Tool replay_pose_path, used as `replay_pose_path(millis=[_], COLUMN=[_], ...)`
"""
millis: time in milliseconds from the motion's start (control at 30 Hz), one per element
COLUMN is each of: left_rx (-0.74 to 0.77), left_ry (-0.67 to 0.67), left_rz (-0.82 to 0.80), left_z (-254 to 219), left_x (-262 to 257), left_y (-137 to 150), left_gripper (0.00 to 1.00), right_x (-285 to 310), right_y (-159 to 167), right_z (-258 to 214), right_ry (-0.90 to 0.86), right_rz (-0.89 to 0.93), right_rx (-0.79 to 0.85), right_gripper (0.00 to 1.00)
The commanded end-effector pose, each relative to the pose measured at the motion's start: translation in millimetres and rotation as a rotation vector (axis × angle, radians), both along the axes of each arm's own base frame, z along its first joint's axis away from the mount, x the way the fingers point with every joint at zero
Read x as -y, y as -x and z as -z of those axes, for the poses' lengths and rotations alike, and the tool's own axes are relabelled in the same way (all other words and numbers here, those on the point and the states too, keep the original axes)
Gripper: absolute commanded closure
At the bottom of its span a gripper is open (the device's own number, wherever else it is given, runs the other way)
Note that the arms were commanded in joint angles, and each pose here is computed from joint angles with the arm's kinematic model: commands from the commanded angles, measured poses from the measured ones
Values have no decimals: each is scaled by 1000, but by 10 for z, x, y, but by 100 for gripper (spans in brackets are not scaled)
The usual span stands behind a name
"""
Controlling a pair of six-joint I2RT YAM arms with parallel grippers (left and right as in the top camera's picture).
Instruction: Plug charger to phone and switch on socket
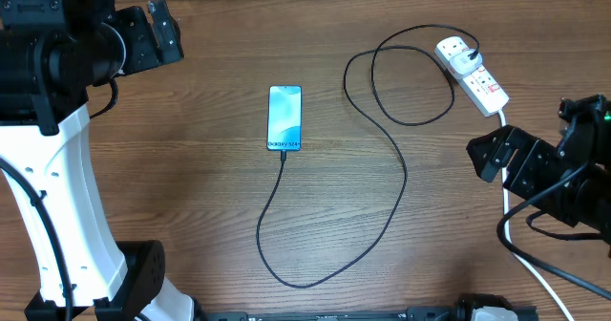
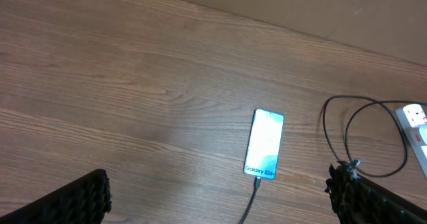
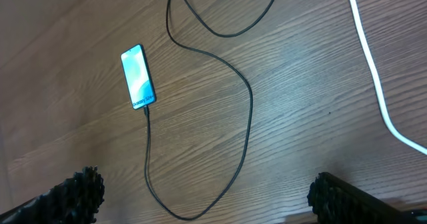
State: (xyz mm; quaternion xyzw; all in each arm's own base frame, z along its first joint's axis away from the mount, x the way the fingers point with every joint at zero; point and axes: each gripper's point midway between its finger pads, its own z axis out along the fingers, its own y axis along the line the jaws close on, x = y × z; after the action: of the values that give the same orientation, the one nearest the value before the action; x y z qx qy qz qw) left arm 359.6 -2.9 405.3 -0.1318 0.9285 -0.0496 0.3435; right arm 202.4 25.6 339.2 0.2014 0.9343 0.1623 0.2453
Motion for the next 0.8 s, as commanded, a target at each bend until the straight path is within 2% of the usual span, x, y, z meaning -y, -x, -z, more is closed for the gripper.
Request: replay_pose_path(millis=[0, 400, 767], left_rx=[4, 4, 4], left_ry=[3, 3, 3], left_rz=[-27, -27, -27], left_z=[-18, -18, -18], left_x=[-36, -36, -36], left_y=[31, 31, 31], left_gripper=[0, 0, 0], right_x=[-20, -40, -85], right_y=[-33, -45, 68], right_z=[21, 33, -56], right_ry=[-10, 6, 17], right_rz=[-3, -54, -102], right_rx=[-11, -7, 51], right_gripper=[0, 0, 0])
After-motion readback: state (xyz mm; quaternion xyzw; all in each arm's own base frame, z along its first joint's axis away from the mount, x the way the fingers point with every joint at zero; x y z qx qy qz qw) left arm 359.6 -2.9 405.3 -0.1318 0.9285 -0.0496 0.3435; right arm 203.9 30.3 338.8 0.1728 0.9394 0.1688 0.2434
